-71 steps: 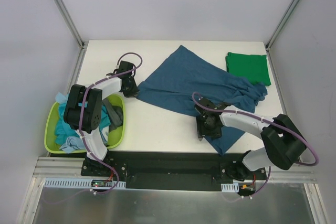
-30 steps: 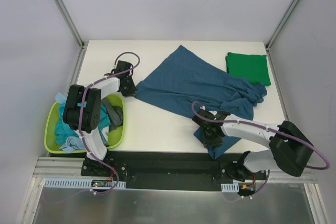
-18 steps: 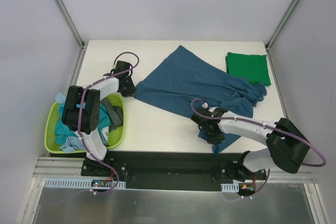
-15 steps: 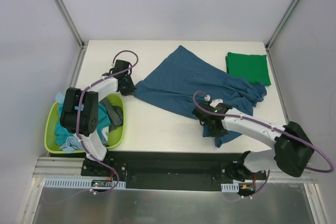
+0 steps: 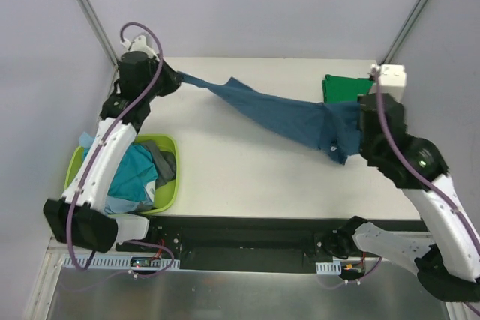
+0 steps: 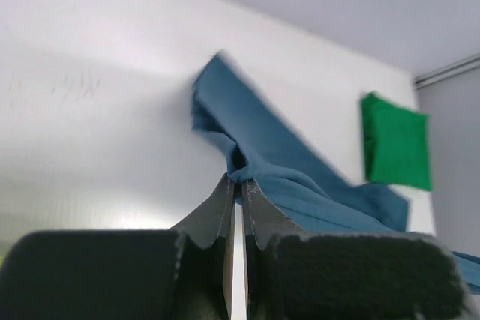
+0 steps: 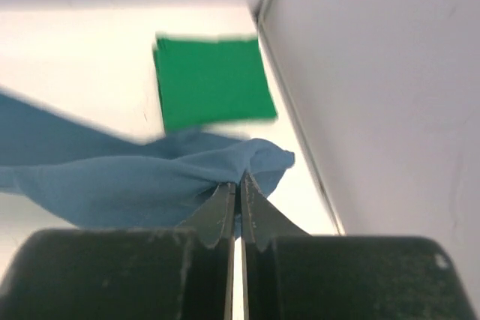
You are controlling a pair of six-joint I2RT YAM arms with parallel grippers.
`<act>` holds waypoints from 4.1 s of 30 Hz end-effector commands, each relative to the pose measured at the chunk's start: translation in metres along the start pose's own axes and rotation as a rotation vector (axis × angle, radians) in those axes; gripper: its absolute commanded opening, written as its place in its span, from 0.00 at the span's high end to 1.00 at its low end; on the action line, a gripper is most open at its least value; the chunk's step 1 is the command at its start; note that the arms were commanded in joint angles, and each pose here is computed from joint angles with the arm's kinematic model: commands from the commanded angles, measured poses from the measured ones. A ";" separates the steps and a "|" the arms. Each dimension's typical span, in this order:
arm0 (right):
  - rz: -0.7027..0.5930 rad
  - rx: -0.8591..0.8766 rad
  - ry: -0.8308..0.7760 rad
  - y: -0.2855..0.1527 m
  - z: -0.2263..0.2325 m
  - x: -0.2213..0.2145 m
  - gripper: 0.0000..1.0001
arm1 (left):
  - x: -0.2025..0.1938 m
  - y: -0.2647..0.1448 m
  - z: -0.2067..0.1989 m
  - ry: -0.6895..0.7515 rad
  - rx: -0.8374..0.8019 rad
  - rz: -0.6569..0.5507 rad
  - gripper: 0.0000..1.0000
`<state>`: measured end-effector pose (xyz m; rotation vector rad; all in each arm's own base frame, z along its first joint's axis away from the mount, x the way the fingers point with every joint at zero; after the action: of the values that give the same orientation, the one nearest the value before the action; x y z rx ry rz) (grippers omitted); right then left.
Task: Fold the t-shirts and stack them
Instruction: Flatten out the tshirt
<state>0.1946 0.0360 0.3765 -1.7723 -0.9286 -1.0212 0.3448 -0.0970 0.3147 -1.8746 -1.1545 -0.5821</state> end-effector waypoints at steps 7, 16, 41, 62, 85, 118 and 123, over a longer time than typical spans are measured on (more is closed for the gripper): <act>-0.615 0.344 -0.029 -0.111 -0.102 0.123 1.00 | 0.076 -0.202 -0.102 0.187 -0.564 -0.333 1.00; -0.965 0.425 0.001 -0.173 -0.148 0.176 1.00 | 0.096 -0.308 -0.140 0.282 -0.809 -0.478 1.00; -0.160 0.370 -0.493 0.256 0.111 0.093 0.99 | 0.016 0.164 0.028 0.205 0.173 0.100 1.00; 0.135 0.473 -0.353 0.305 0.164 0.015 0.94 | 0.001 0.237 0.087 0.201 0.262 0.166 1.00; 0.253 0.297 0.138 0.246 0.116 0.017 0.04 | 0.026 0.173 0.004 0.182 -0.033 0.157 0.01; 0.923 0.598 0.546 0.258 0.099 -0.204 0.47 | -0.193 0.128 0.087 0.129 0.098 0.660 0.01; 0.906 0.548 0.522 0.256 0.090 -0.194 0.81 | -0.194 0.130 0.095 0.130 0.145 0.655 0.01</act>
<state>0.3704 -0.0026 0.0815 -1.1384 -0.0055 -0.4998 0.3650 -0.1565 0.0872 -1.9922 -0.4222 -0.3053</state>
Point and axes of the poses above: each gripper's point midway between its finger pads, its own y axis out along the fingers, its own z axis along the line the jaws close on, x = y × z, the point moved 6 cm from there along -y, back along the fingers, and after that the axes turned 2 degrees about -y, right-handed, at the moved point
